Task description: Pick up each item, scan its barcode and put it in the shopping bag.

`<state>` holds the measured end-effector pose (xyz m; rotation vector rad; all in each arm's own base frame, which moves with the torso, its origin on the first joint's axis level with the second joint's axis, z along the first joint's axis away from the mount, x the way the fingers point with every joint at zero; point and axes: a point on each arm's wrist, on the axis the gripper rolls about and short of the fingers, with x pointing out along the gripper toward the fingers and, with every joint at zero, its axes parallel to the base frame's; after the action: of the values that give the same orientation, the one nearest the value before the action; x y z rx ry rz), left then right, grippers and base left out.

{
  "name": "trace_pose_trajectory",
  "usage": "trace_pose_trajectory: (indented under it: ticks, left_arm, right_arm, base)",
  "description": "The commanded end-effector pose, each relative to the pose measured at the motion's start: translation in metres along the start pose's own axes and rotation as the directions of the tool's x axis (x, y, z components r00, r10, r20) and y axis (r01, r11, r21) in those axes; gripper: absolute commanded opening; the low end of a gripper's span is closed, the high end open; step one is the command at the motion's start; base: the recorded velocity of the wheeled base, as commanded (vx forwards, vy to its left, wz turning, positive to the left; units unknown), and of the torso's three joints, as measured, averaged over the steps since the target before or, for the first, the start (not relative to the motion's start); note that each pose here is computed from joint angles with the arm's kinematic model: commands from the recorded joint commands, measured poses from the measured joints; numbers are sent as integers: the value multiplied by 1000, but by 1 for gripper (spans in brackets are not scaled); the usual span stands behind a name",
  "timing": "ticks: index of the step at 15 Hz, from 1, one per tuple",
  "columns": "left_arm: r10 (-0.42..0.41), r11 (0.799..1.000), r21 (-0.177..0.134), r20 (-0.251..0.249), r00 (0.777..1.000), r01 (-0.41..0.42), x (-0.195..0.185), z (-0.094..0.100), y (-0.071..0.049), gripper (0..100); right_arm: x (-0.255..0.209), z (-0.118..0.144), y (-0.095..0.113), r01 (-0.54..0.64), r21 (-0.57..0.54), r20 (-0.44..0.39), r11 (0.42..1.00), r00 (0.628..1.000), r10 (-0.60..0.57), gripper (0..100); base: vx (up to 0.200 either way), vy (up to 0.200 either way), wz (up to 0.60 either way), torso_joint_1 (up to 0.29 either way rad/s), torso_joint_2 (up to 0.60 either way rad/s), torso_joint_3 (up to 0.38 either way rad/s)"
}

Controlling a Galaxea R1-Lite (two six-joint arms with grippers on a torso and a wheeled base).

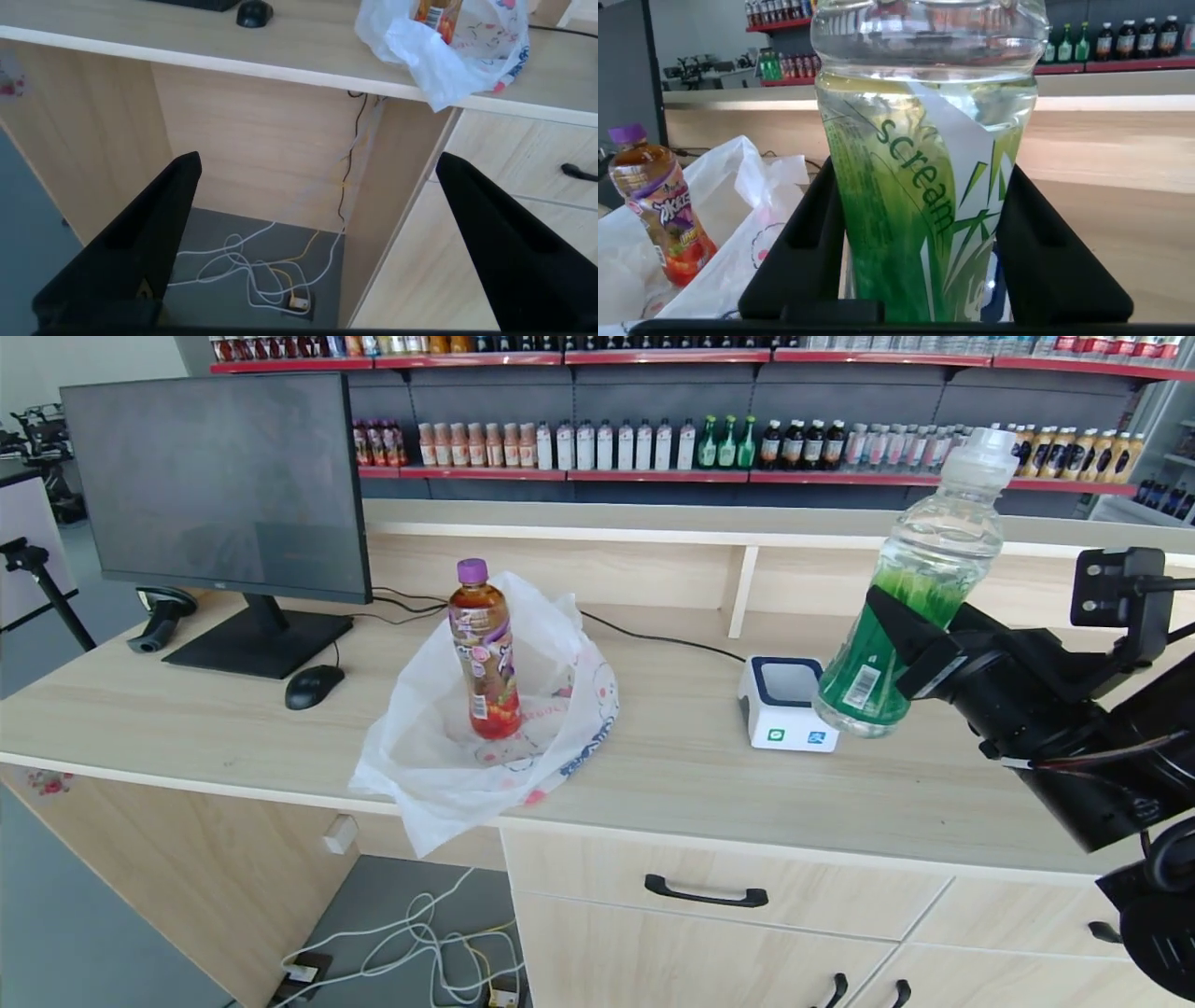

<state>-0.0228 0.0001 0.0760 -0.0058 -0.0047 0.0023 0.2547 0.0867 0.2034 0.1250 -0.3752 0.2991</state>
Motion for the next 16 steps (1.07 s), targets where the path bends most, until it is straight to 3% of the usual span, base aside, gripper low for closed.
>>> trace_pose_trajectory:
  ticks: [1,4,10,16]
  left_arm:
    - [1,1000,0,1,1000,-1,0,0,0,100]
    - [1,1000,0,1,1000,-1,0,0,0,100]
    - [1,1000,-2,0,1000,-1,0,0,0,100]
    - [2,1000,-3,0,1000,-2,0,0,0,100]
  right_arm:
    - [-2,-1,4,-19,7,-6,1000,1000,19,0]
    - [-3,0,6,-23,11,-3,1000,1000,23,0]
    - [-1,3,7,-30,2,10,1000,1000,30,0]
    - [41,-4,10,-70,-147,77,987,994,82,0]
  base:
    - [0,0,0,0,0,0]
    - [200,0,0,-10,-2,4]
    - [0,0,0,0,0,0]
    - [0,0,0,0,0,0]
